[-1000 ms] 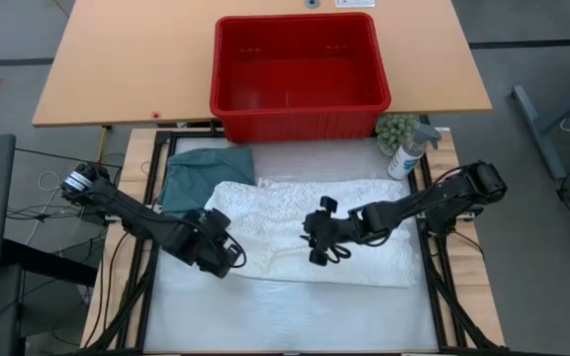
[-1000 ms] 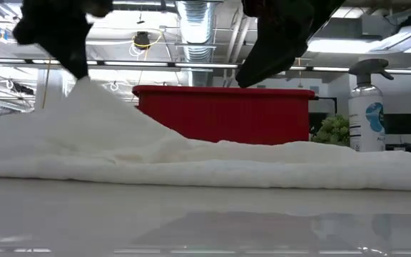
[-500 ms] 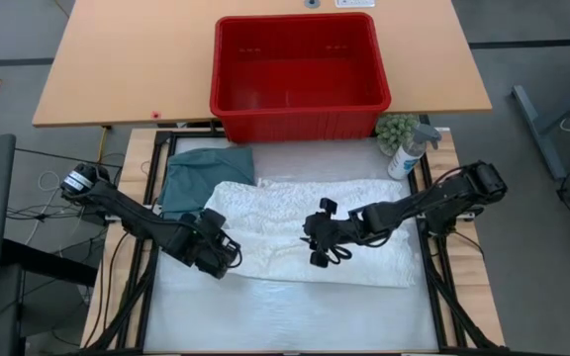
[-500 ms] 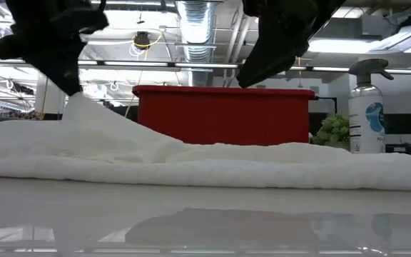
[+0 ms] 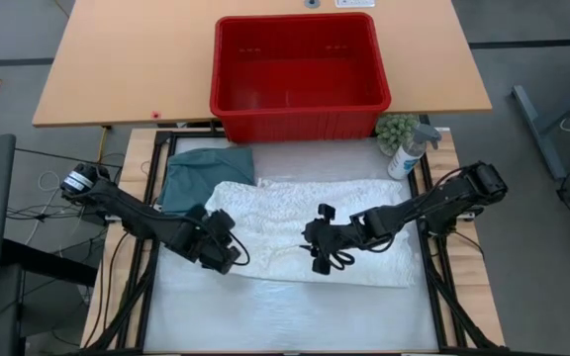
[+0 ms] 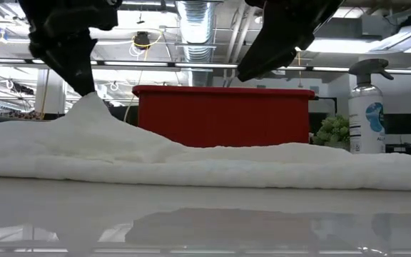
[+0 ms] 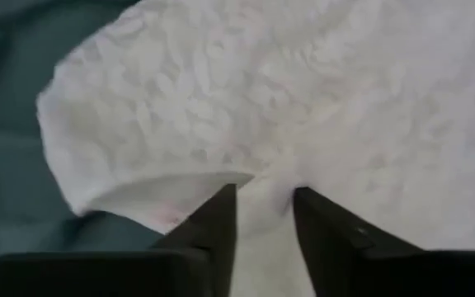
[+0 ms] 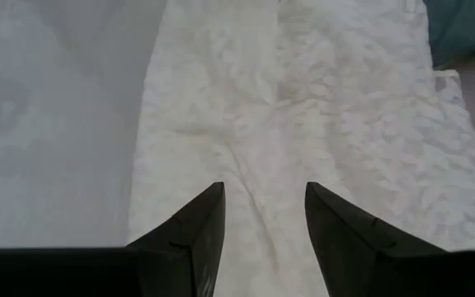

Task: Fold Laundry from Bin
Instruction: Fold the white shirt in the red bin

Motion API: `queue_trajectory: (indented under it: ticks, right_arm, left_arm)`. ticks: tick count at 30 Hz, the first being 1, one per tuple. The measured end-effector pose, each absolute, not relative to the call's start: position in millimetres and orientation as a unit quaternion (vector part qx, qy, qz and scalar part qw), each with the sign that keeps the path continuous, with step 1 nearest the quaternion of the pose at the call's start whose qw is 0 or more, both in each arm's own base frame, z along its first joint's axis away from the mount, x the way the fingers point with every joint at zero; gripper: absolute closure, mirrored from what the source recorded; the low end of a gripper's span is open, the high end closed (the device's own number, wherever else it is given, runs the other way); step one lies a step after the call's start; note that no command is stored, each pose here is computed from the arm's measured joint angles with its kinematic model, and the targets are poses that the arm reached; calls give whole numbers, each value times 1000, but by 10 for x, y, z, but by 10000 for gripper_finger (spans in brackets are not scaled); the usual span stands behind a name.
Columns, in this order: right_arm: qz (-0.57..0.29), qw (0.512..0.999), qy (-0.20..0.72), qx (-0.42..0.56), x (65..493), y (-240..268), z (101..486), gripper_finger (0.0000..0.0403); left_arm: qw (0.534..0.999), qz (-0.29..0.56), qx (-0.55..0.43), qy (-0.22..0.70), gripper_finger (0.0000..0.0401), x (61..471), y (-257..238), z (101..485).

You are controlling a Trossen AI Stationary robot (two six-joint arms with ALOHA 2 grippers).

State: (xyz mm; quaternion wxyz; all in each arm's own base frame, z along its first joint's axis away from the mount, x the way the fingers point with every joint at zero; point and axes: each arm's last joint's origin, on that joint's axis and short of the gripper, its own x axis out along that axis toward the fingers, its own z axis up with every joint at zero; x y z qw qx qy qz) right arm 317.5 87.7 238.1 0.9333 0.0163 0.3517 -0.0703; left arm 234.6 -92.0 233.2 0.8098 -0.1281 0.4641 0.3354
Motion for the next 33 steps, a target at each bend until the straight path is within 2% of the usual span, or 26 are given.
queue_trajectory:
  ticks: [2,5,8,17,18,22,24,28,33]
  right_arm:
    - [-70,933,352,16,3172,883,2380,212]
    - [-70,933,352,16,3172,883,2379,212]
    - [-70,933,352,16,3171,883,2379,212]
    - [-68,932,356,13,3161,900,2374,212]
    - [-67,931,358,12,3157,903,2371,212]
    - [-73,922,379,13,3121,901,2337,212]
    - [-74,918,389,9,3103,902,2321,212]
    - [-72,915,397,4,3075,921,2281,212]
    - [-72,914,400,3,3056,914,2220,212]
  left_arm:
    - [808,333,-98,476,263,2338,-883,2331]
    - [787,375,-73,485,225,2277,-778,2330]
    - [758,394,-100,510,207,2234,-721,2320]
    - [704,447,-147,531,222,2019,-846,2328]
    - [706,447,-157,526,224,1997,-882,2333]
    - [763,399,-225,456,227,1873,-1179,2441]
    - [779,409,-251,403,227,1728,-1275,2487]
    - [761,446,-303,359,228,1403,-1264,2424]
    - [758,423,-374,328,228,1265,-1194,2182]
